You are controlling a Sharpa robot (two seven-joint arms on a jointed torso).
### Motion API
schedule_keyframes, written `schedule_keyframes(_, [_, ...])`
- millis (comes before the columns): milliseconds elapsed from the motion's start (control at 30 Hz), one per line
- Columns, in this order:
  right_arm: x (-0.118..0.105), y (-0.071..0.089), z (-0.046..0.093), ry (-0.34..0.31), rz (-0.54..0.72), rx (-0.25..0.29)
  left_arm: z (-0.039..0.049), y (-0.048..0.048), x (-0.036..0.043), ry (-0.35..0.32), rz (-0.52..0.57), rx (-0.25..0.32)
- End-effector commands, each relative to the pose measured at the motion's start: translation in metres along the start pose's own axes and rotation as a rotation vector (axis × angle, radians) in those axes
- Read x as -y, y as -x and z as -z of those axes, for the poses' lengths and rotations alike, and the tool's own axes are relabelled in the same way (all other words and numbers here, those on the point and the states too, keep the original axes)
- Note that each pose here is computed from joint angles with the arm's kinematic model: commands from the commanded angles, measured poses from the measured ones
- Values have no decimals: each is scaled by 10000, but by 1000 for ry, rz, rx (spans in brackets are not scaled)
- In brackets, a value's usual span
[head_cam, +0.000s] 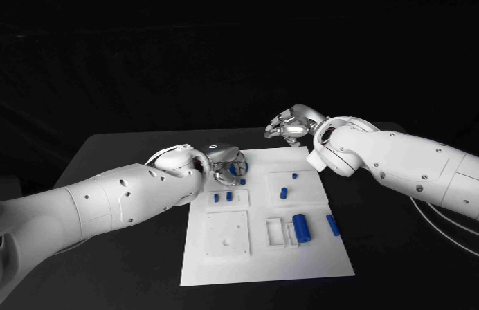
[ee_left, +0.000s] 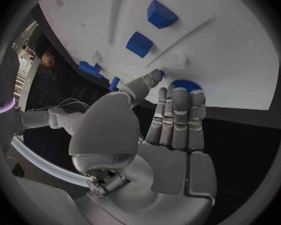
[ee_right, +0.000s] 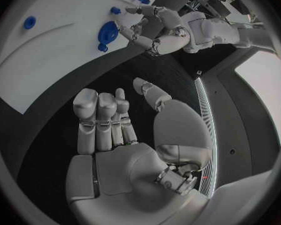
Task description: Assemble the parts on the task board
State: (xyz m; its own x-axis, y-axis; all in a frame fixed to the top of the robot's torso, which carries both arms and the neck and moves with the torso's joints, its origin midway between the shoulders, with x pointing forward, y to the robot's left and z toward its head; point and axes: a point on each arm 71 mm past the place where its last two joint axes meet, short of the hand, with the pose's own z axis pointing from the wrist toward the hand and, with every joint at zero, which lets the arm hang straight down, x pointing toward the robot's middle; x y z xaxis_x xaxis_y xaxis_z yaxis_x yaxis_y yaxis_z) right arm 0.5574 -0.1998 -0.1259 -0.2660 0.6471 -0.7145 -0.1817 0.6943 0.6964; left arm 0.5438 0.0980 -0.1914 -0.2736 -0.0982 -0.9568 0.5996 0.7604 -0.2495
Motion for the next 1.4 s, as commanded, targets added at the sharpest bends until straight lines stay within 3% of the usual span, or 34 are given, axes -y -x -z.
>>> schedule_keyframes(33, [-11,-2,2,9,-2,0,-8,-27,15,-15,-3,-15])
schedule_keyframes(800, [-29,-20,-8,12,2,-4,-59,-111,34,-21,19,-14])
schedule_keyframes(1133, [-34,-25,-9,14,2,-5,-79,-146,18,-10,20,-45])
schedule_keyframes(1200, [-33,-25,-9,14,2,-5,-74,-175,-8,6,24,-85])
schedule_keyframes(1400, [-36,-27,-10,14,2,-6,-76,-189,-21,17,26,-107])
